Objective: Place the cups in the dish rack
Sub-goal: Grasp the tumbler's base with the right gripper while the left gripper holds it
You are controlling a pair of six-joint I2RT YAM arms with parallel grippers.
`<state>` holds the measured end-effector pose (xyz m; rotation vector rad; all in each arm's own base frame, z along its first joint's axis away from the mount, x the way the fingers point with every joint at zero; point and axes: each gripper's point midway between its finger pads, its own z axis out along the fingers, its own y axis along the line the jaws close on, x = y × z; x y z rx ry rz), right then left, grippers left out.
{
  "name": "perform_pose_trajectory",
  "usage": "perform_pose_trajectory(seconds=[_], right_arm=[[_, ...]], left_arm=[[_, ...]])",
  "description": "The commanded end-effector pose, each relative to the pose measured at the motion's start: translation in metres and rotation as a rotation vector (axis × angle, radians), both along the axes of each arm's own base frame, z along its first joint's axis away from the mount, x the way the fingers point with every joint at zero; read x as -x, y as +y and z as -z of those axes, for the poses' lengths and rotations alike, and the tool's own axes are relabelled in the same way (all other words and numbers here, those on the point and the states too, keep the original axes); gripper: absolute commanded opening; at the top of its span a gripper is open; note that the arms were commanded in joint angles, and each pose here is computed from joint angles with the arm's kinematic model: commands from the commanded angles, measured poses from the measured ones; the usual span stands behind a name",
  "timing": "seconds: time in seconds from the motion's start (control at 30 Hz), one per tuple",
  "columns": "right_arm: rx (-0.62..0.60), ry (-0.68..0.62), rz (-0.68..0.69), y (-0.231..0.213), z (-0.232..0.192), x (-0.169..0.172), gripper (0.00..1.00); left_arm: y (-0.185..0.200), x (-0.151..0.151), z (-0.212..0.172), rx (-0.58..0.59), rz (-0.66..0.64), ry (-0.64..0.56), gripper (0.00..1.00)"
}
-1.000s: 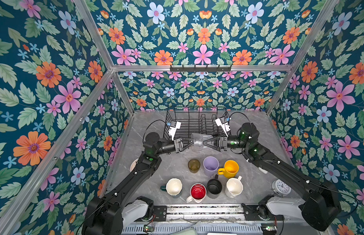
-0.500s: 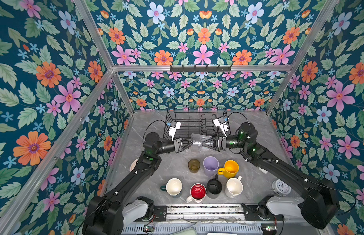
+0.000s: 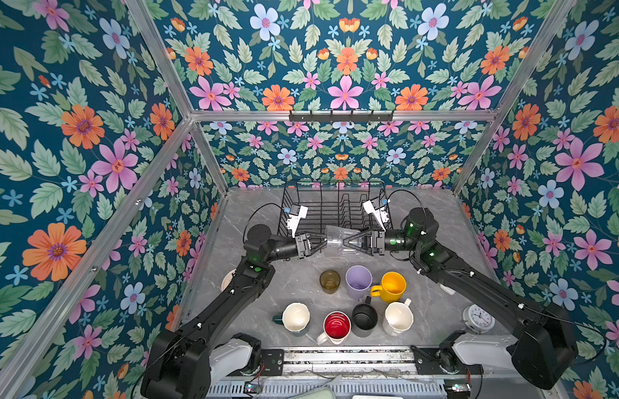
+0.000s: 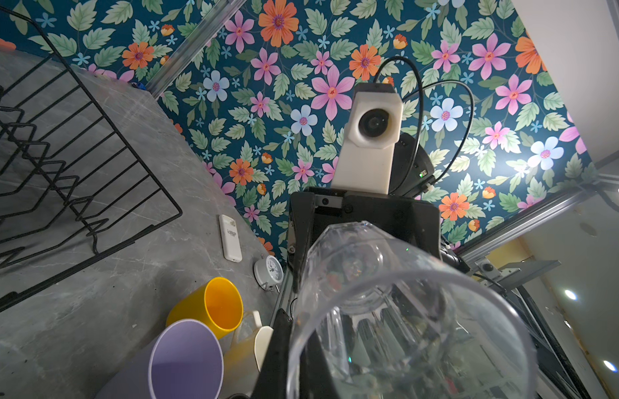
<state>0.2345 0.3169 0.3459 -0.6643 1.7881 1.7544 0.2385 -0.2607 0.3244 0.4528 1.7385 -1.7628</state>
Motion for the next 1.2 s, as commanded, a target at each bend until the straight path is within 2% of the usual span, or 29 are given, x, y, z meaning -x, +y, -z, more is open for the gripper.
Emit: perform_pose_trajectory(seconds=[0.0,0.2,0.37,0.47,0.7,0.87,1.0,1.07,1.17], right_arm=[[0.034,0.085,0.06,0.002,0.01,-0.012,0.11],[0.048,0.109,0.111,-0.002,0.008,-0.016,0.0],[0.071,0.14,0.139,-0.004,0.007,-0.019,0.0],[0.072,0.144,0.145,-0.004,0.004,-0.02,0.0],[0.092,0.168,0.16,-0.004,0.009,-0.024,0.0],[0.097,0.171,0.168,-0.004,0.009,-0.025,0.0],[0.105,0.178,0.161,-0.003,0.013,-0.025,0.0],[0.107,0.174,0.154,-0.003,0.014,-0.023,0.07],[0.112,0.169,0.151,-0.004,0.015,-0.022,0.35]], left_arm=[[0.001,0.002,-0.022,0.051,-0.008,-0.081,0.0],[0.001,0.0,-0.021,0.051,-0.014,-0.078,0.0],[0.002,0.0,-0.022,0.052,-0.02,-0.078,0.2],[0.003,0.0,-0.023,0.052,-0.024,-0.08,0.26],[0.004,0.0,-0.025,0.055,-0.029,-0.084,0.2],[0.004,0.001,-0.025,0.057,-0.033,-0.084,0.0],[0.005,0.0,-0.028,0.062,-0.039,-0.09,0.0],[0.005,0.0,-0.03,0.064,-0.043,-0.09,0.0],[0.006,-0.001,-0.03,0.067,-0.05,-0.089,0.0]])
